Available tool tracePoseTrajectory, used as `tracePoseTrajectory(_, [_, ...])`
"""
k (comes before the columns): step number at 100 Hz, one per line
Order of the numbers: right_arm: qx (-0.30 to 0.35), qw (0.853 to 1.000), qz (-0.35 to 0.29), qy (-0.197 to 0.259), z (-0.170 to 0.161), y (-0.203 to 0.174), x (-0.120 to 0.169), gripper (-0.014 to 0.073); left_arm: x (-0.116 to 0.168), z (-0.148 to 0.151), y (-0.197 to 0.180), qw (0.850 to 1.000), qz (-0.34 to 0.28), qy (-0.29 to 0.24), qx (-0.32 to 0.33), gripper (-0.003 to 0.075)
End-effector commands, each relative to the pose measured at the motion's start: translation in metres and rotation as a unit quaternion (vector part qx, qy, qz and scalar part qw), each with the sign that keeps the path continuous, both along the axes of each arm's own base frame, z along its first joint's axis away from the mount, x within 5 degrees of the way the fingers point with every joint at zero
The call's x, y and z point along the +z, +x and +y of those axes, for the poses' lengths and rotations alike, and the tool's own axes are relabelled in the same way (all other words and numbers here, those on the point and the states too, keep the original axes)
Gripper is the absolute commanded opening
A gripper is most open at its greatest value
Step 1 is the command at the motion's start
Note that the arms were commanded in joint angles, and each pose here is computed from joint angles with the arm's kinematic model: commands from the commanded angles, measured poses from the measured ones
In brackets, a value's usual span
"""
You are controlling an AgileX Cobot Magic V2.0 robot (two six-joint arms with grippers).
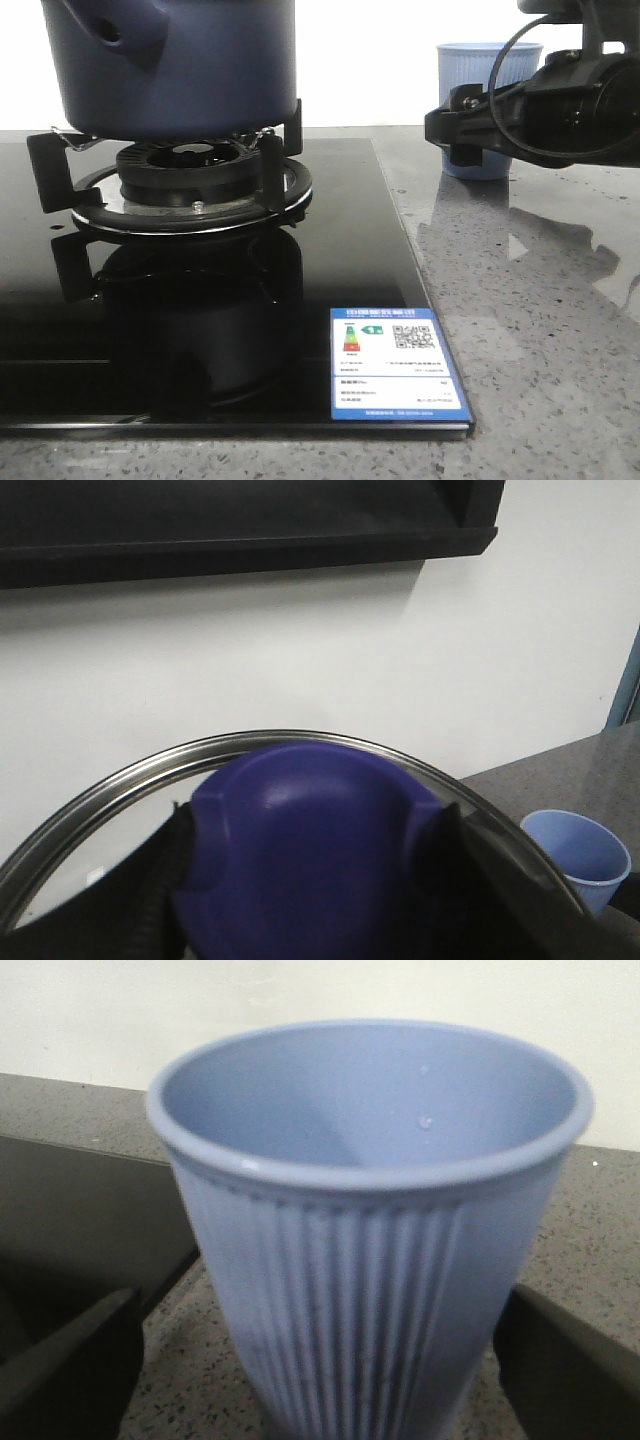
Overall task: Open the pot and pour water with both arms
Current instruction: 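Lift the light blue cup off the counter with the right gripper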
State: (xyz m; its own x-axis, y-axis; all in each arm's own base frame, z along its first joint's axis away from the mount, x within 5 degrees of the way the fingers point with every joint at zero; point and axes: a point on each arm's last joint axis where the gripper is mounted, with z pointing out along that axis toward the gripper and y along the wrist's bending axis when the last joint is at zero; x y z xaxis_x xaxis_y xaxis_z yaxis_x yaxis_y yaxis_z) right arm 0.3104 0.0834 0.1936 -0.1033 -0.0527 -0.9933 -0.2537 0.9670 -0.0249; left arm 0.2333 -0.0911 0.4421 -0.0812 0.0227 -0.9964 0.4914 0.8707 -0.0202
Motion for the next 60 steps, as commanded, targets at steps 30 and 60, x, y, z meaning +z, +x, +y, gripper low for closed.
tracePoseTrajectory(30, [-0.012,0.996,-0.082,0.026,-0.0003,0.0079,0.0142,0.0625,0.0268,0.0082,-0.0090,0.997,-0.053,-0.038,0.028,0.0317])
tracePoseTrajectory(60, [-0.021,0.996,-0.085,0.033,-0.0011,0.0114,0.0177,0.0497,0.0268,0.0082,-0.0090,0.997,-0.053,-0.038,0.028,0.0317])
